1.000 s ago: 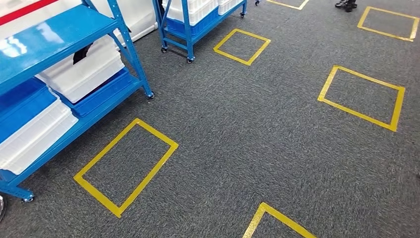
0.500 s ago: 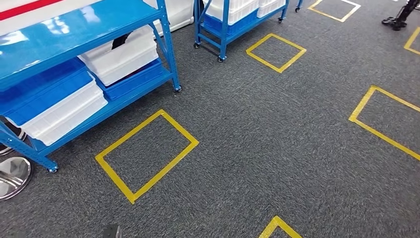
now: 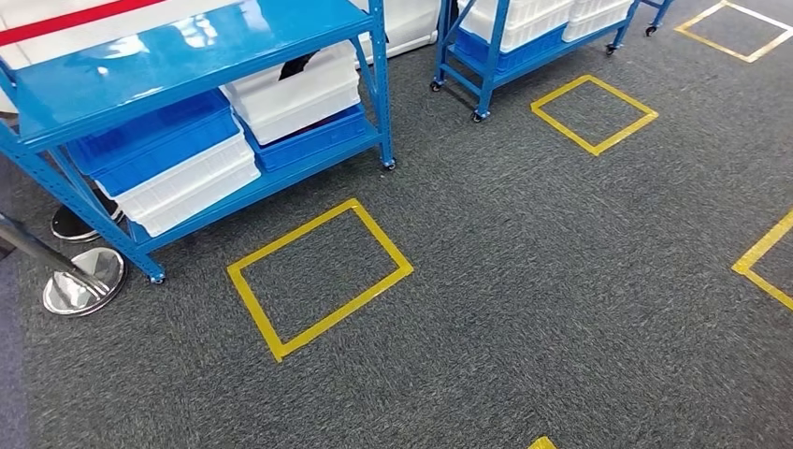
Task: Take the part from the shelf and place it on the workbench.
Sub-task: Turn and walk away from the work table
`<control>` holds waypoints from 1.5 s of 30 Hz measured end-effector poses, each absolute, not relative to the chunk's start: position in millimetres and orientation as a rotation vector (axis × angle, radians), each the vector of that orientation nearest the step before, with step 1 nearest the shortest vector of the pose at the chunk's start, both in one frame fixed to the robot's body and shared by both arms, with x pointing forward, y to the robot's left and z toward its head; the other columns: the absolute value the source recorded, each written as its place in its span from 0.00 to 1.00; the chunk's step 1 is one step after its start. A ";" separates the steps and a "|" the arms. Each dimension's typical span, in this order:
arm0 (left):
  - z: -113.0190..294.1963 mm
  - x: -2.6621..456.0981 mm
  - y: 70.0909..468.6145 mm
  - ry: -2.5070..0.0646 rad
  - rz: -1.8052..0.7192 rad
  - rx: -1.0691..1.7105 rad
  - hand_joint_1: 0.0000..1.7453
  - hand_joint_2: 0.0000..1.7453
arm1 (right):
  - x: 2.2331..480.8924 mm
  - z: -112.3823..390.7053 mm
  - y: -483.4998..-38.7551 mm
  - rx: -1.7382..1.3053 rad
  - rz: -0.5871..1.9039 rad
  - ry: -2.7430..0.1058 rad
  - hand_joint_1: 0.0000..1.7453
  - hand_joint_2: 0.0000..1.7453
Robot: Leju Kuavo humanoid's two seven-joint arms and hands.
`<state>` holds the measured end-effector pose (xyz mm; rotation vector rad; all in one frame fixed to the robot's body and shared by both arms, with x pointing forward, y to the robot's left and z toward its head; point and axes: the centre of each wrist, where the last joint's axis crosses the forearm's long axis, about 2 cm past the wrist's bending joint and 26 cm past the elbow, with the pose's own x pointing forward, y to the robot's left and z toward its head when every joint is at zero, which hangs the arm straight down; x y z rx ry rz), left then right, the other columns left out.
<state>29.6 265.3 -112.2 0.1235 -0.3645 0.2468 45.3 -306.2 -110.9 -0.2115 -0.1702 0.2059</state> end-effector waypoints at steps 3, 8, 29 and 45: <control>-112.4 25.8 264.2 -0.368 0.267 0.134 0.00 0.00 | 46.2 -110.8 -305.2 -0.211 0.219 -0.165 0.00 0.00; -112.4 25.4 262.7 -0.431 0.275 0.126 1.00 0.00 | 51.5 -110.2 -304.2 -0.211 0.225 -0.175 0.00 0.00; -110.3 32.6 245.2 -0.440 0.269 0.158 1.00 0.00 | 43.1 -111.2 -307.6 -0.206 0.215 -0.158 0.00 0.00; -109.2 34.5 236.9 -0.429 0.276 0.159 0.00 0.00 | 43.0 -111.0 -314.4 -0.212 0.217 -0.165 0.00 0.00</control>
